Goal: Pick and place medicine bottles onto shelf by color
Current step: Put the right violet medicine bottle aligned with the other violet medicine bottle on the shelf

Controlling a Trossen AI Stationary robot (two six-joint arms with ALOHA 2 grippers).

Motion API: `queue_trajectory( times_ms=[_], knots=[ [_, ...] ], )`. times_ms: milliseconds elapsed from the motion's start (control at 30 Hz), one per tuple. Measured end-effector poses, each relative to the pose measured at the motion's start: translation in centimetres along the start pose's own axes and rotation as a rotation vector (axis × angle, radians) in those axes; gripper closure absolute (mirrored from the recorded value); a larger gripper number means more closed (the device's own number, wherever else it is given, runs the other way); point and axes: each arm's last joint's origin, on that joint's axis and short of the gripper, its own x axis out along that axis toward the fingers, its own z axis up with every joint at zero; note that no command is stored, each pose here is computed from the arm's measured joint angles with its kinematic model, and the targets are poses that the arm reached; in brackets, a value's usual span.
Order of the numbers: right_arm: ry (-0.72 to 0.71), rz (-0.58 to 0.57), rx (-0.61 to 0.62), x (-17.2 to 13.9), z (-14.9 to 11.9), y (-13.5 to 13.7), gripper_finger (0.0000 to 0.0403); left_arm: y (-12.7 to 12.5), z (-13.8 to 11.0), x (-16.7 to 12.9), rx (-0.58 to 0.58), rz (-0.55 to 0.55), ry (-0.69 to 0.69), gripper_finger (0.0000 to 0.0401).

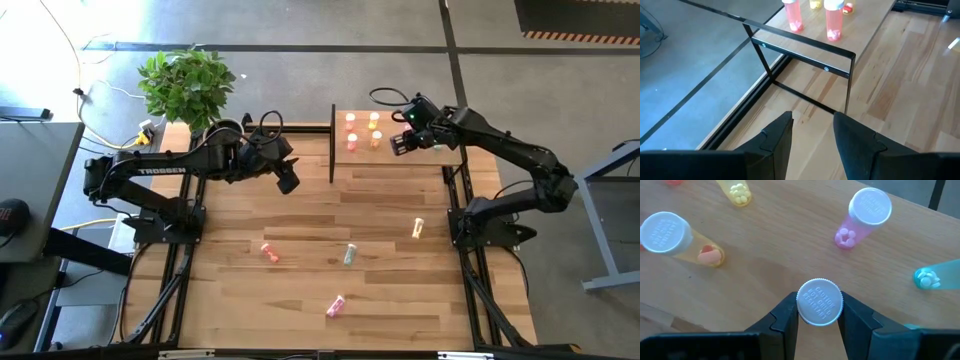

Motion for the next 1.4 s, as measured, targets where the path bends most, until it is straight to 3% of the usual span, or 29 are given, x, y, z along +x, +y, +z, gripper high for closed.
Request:
queue_trajectory(
  times_ms=[600, 900, 1400],
  knots=[
    [0.001, 0.002, 0.011, 0.0, 0.0, 0.01, 0.0297, 0.0, -0.01, 0.0, 0.016, 0.0, 0.001, 0.0268],
    [-0.006, -0.011, 0.011, 0.01, 0.01, -0.03, 0.026, 0.0, -0.02, 0.0, 0.018, -0.001, 0.002, 0.0268],
    [-0.012, -0.025, 0.002, -0.14, 0.1, -0.08, 0.0261, 0.0, -0.02, 0.0, 0.043, -0.001, 0.002, 0.0268]
  ],
)
